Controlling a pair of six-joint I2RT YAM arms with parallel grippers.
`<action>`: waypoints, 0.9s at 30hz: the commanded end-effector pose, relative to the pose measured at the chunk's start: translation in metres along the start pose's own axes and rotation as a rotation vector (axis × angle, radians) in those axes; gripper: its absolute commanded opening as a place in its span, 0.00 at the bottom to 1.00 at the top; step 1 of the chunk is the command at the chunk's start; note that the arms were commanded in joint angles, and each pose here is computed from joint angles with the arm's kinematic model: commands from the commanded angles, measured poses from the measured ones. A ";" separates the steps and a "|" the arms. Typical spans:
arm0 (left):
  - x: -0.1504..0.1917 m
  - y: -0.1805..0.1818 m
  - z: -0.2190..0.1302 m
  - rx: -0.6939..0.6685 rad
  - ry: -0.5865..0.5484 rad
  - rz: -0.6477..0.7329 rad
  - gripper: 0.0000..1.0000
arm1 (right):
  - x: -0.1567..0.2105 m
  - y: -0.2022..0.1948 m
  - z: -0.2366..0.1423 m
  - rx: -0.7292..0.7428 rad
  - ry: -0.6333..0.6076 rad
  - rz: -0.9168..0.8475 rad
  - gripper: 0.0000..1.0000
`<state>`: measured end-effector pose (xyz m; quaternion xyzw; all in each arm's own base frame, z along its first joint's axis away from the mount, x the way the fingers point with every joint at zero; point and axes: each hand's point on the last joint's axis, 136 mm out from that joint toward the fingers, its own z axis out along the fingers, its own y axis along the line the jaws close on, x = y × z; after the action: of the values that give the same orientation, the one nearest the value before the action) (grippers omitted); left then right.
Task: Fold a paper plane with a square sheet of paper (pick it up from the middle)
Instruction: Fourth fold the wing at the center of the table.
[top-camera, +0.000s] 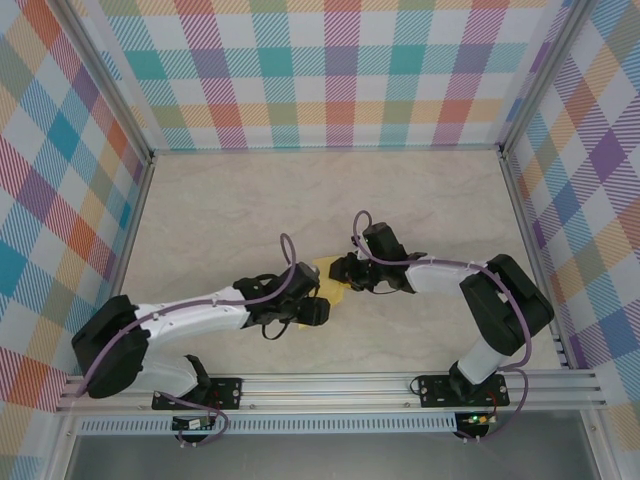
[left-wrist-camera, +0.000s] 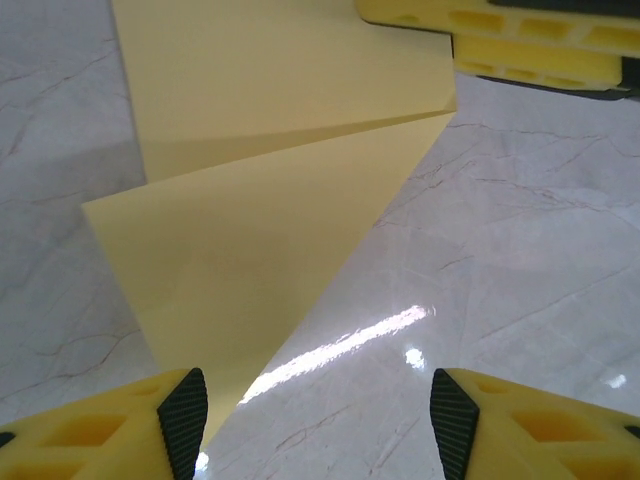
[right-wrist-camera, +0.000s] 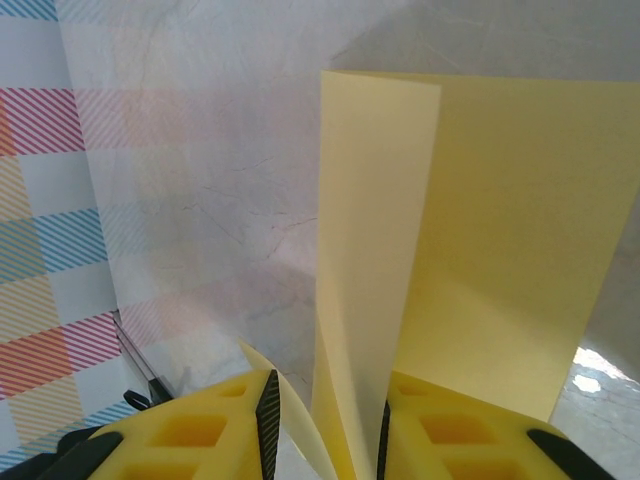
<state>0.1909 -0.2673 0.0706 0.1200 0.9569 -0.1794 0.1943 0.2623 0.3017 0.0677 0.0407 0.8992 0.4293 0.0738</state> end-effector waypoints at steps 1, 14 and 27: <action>-0.006 0.012 0.010 -0.145 -0.043 0.036 0.64 | -0.002 0.013 -0.005 -0.028 0.009 -0.017 0.31; 0.003 0.014 0.030 -0.234 -0.048 0.077 0.63 | -0.002 0.014 -0.005 -0.033 0.008 0.001 0.31; 0.008 0.017 0.035 -0.248 -0.043 0.081 0.45 | -0.001 0.009 -0.005 -0.015 0.006 0.012 0.30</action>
<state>0.2006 -0.2645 0.0347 0.1308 0.9633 -0.0631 0.2259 0.2613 0.3021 0.0683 0.0423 0.8994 0.4296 0.0682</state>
